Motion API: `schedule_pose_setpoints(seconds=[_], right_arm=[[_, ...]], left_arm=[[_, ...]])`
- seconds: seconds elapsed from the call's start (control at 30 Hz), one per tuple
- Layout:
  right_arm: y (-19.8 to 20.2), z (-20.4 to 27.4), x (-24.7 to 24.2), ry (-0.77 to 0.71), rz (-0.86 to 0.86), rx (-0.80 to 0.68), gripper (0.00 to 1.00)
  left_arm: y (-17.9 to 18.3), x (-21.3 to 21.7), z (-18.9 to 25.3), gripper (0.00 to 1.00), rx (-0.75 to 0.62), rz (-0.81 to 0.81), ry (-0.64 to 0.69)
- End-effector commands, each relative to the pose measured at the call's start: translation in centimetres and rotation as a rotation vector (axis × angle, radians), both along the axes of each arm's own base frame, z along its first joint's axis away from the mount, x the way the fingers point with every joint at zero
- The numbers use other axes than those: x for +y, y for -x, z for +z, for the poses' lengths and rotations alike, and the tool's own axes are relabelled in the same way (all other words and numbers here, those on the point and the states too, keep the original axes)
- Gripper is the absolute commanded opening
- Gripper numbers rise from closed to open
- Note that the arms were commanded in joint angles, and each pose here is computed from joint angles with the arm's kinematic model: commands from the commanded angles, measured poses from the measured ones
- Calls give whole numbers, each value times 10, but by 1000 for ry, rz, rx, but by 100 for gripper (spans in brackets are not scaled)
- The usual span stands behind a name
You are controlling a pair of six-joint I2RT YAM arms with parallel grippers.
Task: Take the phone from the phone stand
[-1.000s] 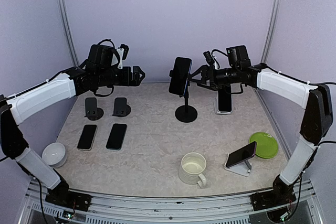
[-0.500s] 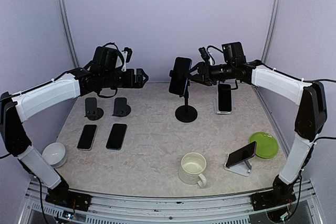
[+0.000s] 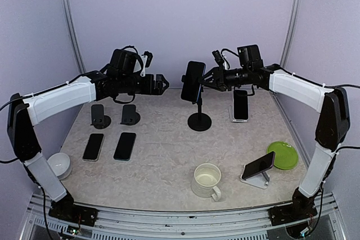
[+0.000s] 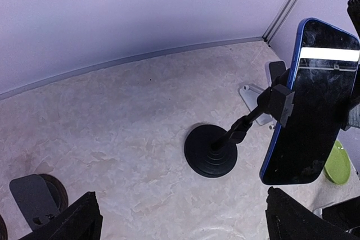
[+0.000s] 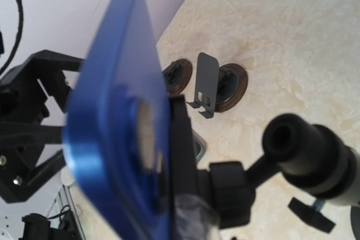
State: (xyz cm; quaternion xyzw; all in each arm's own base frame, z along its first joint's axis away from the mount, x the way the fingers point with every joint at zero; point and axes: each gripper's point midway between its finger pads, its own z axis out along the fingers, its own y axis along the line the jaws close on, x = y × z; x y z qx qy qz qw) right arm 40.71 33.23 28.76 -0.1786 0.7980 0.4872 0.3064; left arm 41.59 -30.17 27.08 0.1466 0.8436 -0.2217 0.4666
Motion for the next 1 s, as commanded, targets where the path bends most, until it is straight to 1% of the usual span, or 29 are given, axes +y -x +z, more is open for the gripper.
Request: schedule_pose_setpoints(seconds=[0.0, 0.07, 0.23, 0.4, 0.63, 0.97], right_arm=[[-1, 0, 8, -2, 16, 4, 35], [-1, 1, 8, -4, 18, 1, 30], [2, 5, 11, -16, 33, -8, 20], [8, 8, 16, -25, 54, -14, 14], [14, 14, 18, -43, 64, -26, 1], [23, 25, 19, -72, 79, -34, 0]], left_arm=[[-1, -17, 9, 99, -27, -50, 19], [-1, -24, 10, 99, -27, -64, 29], [15, -57, 10, 99, -25, -175, 46], [25, -83, 11, 99, -1, -243, 85], [21, -104, -4, 99, 52, -291, 84], [12, -126, -11, 99, 82, -336, 104]])
